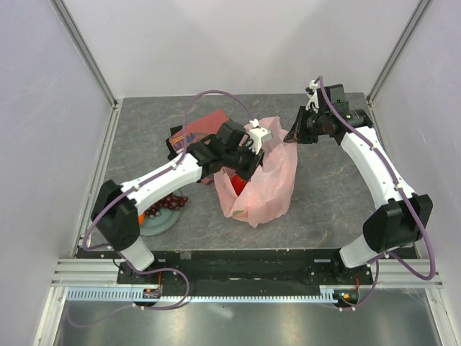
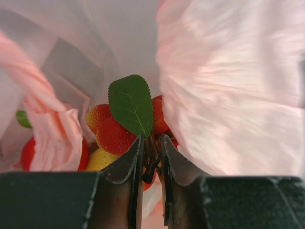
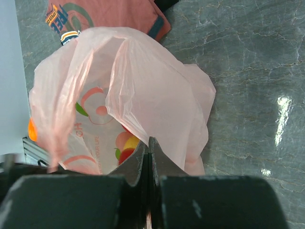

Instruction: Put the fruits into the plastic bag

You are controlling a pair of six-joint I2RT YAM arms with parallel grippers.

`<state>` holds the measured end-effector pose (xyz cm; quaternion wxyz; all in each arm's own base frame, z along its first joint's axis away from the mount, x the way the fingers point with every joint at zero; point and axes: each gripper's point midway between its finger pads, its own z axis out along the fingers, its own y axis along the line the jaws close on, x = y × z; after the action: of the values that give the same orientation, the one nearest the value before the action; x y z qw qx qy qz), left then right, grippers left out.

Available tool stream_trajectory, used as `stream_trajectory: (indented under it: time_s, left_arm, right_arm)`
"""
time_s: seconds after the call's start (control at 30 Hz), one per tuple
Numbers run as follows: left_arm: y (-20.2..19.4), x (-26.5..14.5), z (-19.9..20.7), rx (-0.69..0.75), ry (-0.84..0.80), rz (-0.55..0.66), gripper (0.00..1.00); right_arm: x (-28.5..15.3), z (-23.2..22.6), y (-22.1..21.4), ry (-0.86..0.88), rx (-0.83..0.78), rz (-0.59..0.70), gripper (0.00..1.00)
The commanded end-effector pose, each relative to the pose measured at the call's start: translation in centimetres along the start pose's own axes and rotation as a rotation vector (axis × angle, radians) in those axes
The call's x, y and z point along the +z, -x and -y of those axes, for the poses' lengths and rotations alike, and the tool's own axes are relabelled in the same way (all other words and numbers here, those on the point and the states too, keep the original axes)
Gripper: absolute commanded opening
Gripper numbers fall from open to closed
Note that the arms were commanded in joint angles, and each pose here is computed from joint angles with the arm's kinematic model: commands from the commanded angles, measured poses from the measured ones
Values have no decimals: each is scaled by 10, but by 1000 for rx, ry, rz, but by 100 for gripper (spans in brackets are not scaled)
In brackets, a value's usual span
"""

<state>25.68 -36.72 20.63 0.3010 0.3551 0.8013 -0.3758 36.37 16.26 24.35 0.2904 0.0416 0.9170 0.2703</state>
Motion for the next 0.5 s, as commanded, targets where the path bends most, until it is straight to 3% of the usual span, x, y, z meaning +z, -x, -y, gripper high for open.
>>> stream_trajectory:
  time_s: [0.0, 0.13, 0.2, 0.23, 0.3, 0.33, 0.4, 0.47]
  left_arm:
    - [-6, 18, -14, 61, 55, -70, 1]
    - [-6, 28, -21, 54, 80, -101, 5]
    - [0, 26, -19, 58, 78, -93, 16]
    - [4, 23, -17, 58, 79, -81, 29]
    - [9, 20, -17, 57, 92, -63, 40]
    - [14, 16, -16, 60, 94, -47, 54]
    - [20, 12, -13, 52, 98, -27, 66]
    - [29, 6, -8, 52, 94, 0, 71]
  right_arm:
    - [2, -4, 9, 16, -3, 20, 0]
    - [2, -5, 11, 17, -6, 25, 0]
    - [2, -4, 11, 14, -5, 23, 0]
    - [3, -4, 10, 14, -7, 20, 0]
    - [4, -3, 9, 11, -6, 18, 0]
    - [4, -2, 9, 10, -3, 17, 0]
    - [6, -1, 8, 7, -1, 12, 0]
    - [7, -2, 8, 8, -4, 13, 0]
